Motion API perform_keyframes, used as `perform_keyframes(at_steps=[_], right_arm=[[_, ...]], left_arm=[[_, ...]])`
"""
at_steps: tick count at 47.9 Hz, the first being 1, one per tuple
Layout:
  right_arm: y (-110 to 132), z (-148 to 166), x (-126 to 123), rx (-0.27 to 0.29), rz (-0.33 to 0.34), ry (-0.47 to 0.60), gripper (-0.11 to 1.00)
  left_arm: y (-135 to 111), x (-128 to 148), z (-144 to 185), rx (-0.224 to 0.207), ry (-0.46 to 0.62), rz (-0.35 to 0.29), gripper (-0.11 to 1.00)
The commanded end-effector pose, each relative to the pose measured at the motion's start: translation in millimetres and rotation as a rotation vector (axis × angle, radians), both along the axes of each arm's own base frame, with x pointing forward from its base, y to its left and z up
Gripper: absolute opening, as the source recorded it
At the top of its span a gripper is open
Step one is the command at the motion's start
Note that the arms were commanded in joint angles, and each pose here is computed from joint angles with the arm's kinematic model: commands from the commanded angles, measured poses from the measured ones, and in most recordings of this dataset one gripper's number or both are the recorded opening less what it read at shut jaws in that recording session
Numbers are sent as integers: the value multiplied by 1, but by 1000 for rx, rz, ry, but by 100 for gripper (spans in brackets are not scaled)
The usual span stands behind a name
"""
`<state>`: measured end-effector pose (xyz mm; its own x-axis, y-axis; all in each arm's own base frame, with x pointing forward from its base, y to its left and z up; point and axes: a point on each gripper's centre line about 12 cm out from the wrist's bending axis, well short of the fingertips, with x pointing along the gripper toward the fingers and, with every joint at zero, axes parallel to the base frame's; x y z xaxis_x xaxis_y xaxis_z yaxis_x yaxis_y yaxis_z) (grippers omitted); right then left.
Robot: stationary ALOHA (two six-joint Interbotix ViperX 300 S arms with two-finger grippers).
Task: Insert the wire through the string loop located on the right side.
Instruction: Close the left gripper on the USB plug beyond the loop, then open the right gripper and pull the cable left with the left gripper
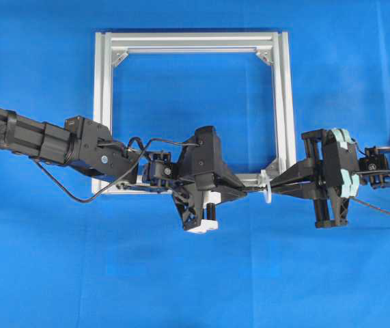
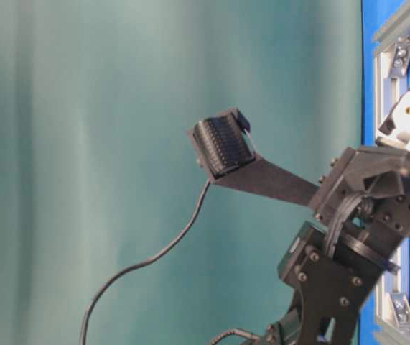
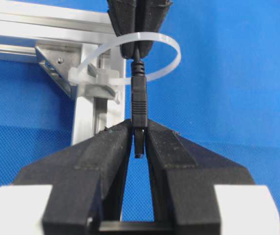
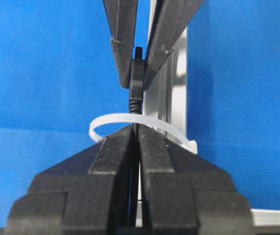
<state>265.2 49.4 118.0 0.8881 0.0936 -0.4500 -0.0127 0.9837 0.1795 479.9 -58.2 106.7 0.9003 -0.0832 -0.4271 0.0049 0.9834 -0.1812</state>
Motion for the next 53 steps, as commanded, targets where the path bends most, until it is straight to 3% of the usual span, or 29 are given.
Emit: perform_keyframes(at_steps=[1, 19, 24, 34, 38, 53], right_arm=[[0, 5, 4, 4, -2, -18, -4], [1, 4, 3, 3, 0, 1, 0], [1, 3, 3, 4, -1, 2, 17], [-1, 2, 2, 5, -8, 13, 78], [-2, 1, 2, 4, -9, 24, 95], [-2, 0, 2, 2, -7, 33, 95]], left_arm=[[-2, 5, 17, -2, -51, -5, 8], [-2, 4, 16, -2, -48, -5, 8], [-2, 4, 16, -2, -48, -5, 8], [-2, 4, 15, -3, -44, -5, 8], [-2, 4, 16, -3, -47, -5, 8], [-1, -1, 17, -1, -42, -4, 8]])
